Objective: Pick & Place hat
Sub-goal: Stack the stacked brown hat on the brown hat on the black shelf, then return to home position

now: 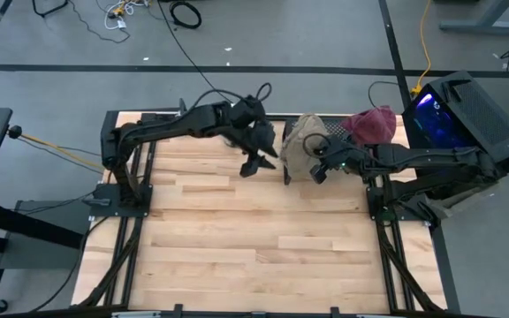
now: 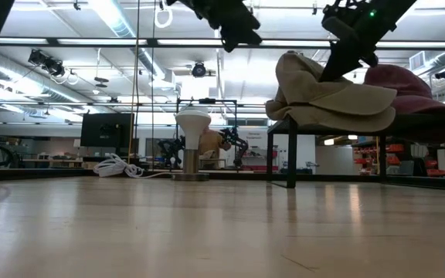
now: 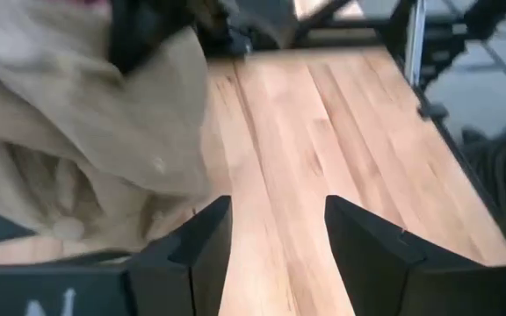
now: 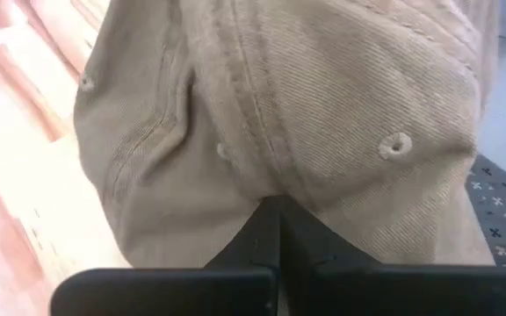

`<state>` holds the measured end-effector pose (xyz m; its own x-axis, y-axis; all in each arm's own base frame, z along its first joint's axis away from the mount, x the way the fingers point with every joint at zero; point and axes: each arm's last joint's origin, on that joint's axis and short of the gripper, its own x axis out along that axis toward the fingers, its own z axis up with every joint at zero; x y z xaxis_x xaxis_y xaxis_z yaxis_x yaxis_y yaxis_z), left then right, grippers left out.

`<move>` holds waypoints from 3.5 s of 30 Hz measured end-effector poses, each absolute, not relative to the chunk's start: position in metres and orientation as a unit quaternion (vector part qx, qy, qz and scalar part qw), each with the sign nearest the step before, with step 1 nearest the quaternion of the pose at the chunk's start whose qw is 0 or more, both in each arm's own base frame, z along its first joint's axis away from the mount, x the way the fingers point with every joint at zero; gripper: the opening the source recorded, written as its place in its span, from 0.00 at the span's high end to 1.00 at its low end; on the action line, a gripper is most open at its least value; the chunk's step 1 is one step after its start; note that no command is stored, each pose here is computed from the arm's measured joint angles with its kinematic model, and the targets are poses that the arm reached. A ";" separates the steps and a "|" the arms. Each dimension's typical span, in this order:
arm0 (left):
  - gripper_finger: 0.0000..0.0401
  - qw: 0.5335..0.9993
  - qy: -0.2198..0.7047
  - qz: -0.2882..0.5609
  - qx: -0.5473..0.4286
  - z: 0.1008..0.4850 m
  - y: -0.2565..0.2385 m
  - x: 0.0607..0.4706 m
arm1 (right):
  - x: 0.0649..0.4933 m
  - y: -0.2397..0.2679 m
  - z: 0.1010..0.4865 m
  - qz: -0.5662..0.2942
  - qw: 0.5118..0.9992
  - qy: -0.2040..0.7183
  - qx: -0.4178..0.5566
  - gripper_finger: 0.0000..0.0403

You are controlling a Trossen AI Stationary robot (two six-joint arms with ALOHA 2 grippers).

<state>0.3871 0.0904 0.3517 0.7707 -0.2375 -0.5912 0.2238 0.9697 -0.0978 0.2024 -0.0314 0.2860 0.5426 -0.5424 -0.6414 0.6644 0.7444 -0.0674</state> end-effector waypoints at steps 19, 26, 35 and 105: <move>0.57 0.920 0.371 -0.129 0.008 0.344 0.054 0.388 | 0.191 -0.048 0.298 -0.329 0.886 0.318 0.074 0.99; 0.57 0.920 0.375 -0.114 0.002 0.344 0.055 0.388 | 0.187 -0.047 0.308 -0.321 0.902 0.279 0.075 0.84; 0.57 0.921 0.370 -0.119 0.017 0.344 0.055 0.388 | 0.174 -0.039 0.330 -0.217 0.947 0.203 0.124 0.53; 0.57 0.998 -0.052 0.033 -0.019 0.234 0.001 0.131 | 0.111 0.036 0.179 0.211 0.976 -0.035 0.041 0.46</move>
